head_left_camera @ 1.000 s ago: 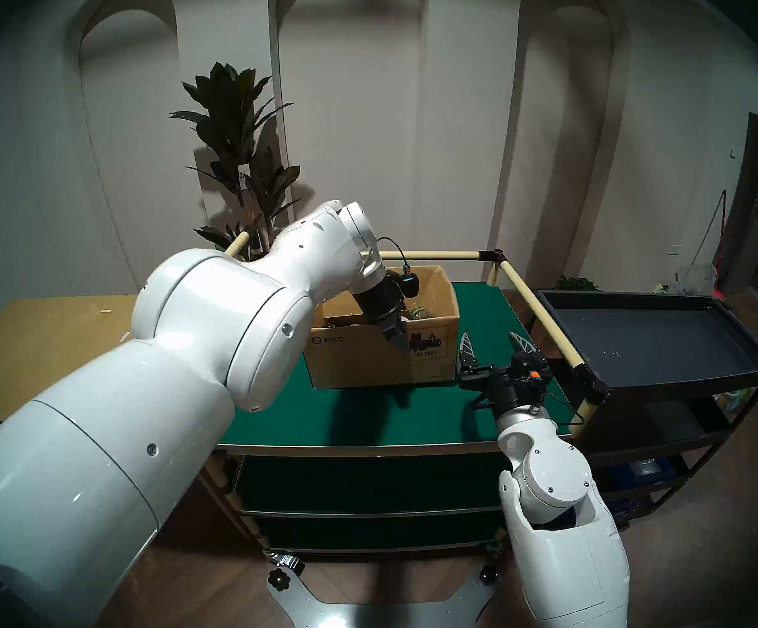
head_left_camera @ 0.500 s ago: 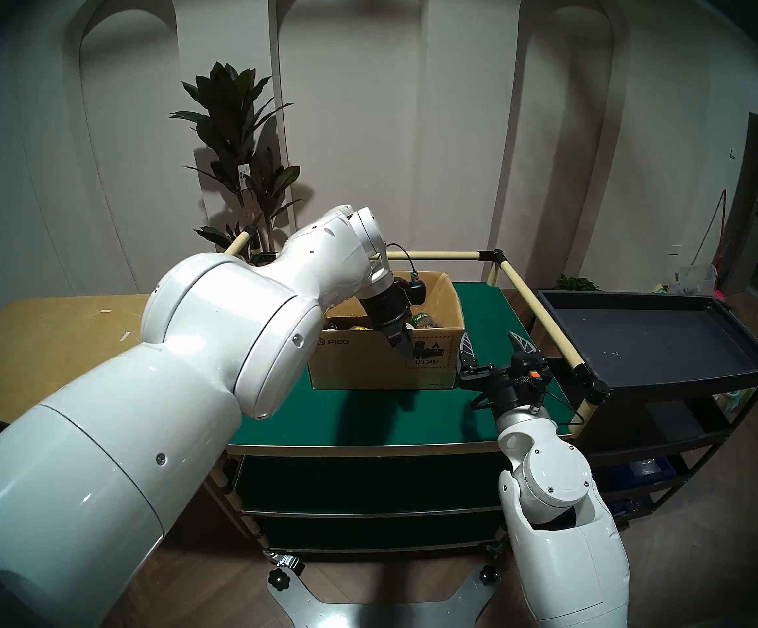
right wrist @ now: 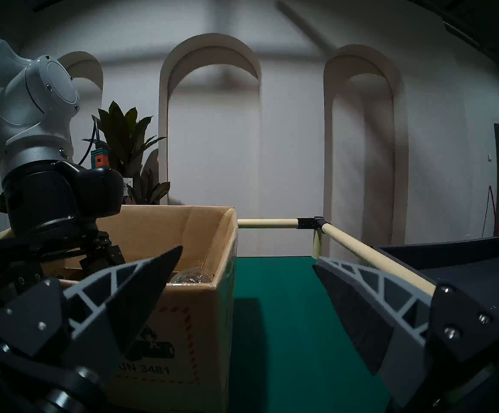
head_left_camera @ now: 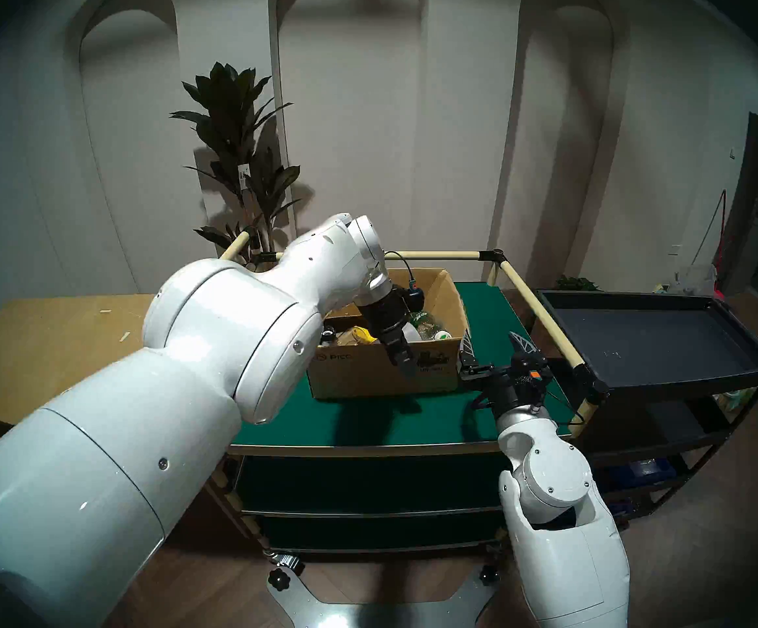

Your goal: Put the storage box onto the shelf

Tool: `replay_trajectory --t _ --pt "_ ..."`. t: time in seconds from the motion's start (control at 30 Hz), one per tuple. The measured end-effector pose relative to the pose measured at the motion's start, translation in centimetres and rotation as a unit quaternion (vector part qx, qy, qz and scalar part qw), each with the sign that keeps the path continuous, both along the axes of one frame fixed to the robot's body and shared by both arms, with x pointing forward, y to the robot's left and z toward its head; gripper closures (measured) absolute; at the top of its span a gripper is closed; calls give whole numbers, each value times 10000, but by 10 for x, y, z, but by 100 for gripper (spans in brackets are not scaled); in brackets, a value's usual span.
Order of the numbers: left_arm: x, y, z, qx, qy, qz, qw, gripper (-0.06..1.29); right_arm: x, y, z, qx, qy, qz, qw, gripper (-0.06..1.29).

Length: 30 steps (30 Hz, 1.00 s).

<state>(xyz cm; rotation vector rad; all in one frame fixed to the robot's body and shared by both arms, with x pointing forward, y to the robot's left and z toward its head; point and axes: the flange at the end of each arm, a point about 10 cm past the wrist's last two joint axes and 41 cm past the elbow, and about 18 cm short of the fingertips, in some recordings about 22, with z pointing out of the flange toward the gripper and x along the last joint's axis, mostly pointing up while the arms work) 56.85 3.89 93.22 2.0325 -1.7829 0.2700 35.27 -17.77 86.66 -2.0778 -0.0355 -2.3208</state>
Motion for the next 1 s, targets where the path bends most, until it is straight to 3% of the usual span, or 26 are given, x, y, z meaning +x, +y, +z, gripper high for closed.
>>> replay_trajectory --t 0.47,0.7,1.0 --pt "6 17 7 38 -67 53 10000 0 0 0 0 0 -1 0 10000 0" --pt "15 29 29 99 -309 74 9994 0 0 0 0 0 2 0 10000 0" --pt "29 40 74 0 -793 62 9968 0 0 0 -1 -1 7 0 10000 0"
